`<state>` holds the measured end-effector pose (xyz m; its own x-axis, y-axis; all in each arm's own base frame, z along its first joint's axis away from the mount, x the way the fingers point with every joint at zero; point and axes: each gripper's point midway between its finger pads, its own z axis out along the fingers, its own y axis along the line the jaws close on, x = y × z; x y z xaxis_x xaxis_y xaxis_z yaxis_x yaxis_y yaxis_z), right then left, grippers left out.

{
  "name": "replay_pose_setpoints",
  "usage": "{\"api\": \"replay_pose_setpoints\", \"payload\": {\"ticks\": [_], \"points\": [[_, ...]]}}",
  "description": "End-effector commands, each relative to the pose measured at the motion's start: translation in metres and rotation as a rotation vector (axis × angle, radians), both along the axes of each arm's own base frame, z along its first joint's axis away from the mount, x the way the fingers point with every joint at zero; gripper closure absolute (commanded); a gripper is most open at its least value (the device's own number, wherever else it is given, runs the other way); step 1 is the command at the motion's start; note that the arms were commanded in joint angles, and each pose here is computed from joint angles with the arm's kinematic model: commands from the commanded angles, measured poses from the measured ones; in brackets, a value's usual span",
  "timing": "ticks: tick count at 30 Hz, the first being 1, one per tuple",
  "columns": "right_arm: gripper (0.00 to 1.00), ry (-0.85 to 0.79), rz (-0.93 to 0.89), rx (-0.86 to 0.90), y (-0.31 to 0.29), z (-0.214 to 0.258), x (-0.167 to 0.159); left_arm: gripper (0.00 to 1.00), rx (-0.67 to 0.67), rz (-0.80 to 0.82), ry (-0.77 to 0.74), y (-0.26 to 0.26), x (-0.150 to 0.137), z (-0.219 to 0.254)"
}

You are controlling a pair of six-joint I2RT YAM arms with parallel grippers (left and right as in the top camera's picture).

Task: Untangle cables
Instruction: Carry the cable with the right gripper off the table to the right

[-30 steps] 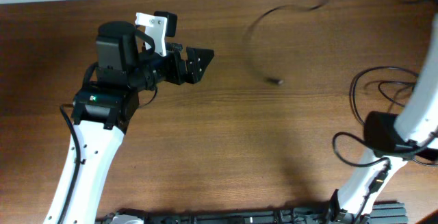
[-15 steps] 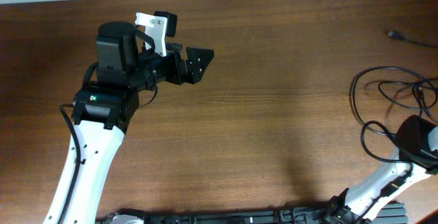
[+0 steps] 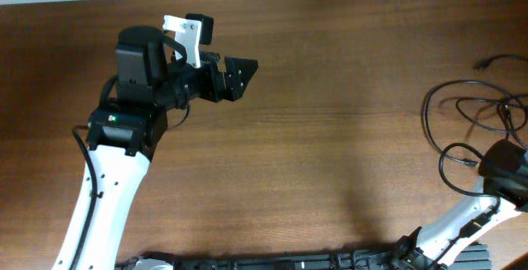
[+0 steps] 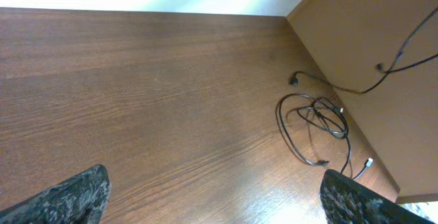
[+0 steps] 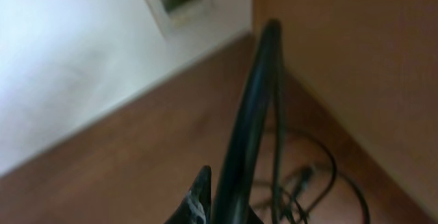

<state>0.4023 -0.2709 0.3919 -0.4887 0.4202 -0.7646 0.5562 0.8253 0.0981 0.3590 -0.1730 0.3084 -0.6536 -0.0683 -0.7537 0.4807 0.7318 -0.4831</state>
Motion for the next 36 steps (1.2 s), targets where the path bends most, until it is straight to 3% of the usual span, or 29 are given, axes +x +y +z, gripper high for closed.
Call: {"api": "replay_pose_setpoints", "payload": {"ticks": [1, 5, 6, 7, 8, 9, 10, 13, 15, 20, 25, 36], "points": [[0.96, 0.138, -0.088, 0.008, -0.022, -0.043, -0.007, 0.01, -0.002, 0.001, -0.027, 0.002, -0.002, 0.009], [0.95, 0.237, -0.086, 0.077, -0.026, -0.094, -0.002, 0.01, -0.002, 0.001, -0.027, 0.002, -0.002, 0.009], [0.89, 0.253, -0.085, 0.087, -0.026, -0.103, -0.002, 0.01, -0.002, 0.001, -0.027, 0.002, -0.002, 0.009], [0.82, 0.268, -0.084, 0.098, -0.026, -0.111, -0.001, 0.01, -0.002, 0.001, -0.027, 0.002, -0.002, 0.009], [0.56, 0.300, -0.082, 0.119, -0.026, -0.130, -0.001, 0.01, -0.002, 0.001, -0.027, 0.002, -0.002, 0.009], [0.37, 0.312, -0.081, 0.127, -0.026, -0.136, -0.001, 0.01, -0.002, 0.001, -0.026, 0.002, -0.002, 0.009], [0.26, 0.323, -0.080, 0.135, -0.025, -0.142, -0.001, 0.01, -0.002, 0.001, -0.027, 0.002, -0.002, 0.009], [0.08, 0.361, -0.076, 0.163, -0.022, -0.160, -0.005, 0.01, -0.002, 0.001, -0.027, 0.002, -0.002, 0.009], [0.02, 0.358, -0.063, 0.180, -0.019, -0.161, -0.003, 0.01, -0.002, 0.001, -0.027, 0.002, -0.002, 0.009], [0.02, 0.297, 0.054, 0.286, 0.007, -0.160, 0.010, 0.01, -0.002, 0.001, -0.027, 0.002, -0.002, 0.009], [0.02, 0.244, 0.284, 0.386, 0.055, -0.151, 0.022, 0.01, -0.002, 0.001, -0.026, 0.002, -0.002, 0.009], [0.02, 0.305, 0.459, 0.292, 0.152, -0.125, 0.034, 0.01, -0.002, 0.001, -0.026, 0.002, -0.002, 0.009]]}}
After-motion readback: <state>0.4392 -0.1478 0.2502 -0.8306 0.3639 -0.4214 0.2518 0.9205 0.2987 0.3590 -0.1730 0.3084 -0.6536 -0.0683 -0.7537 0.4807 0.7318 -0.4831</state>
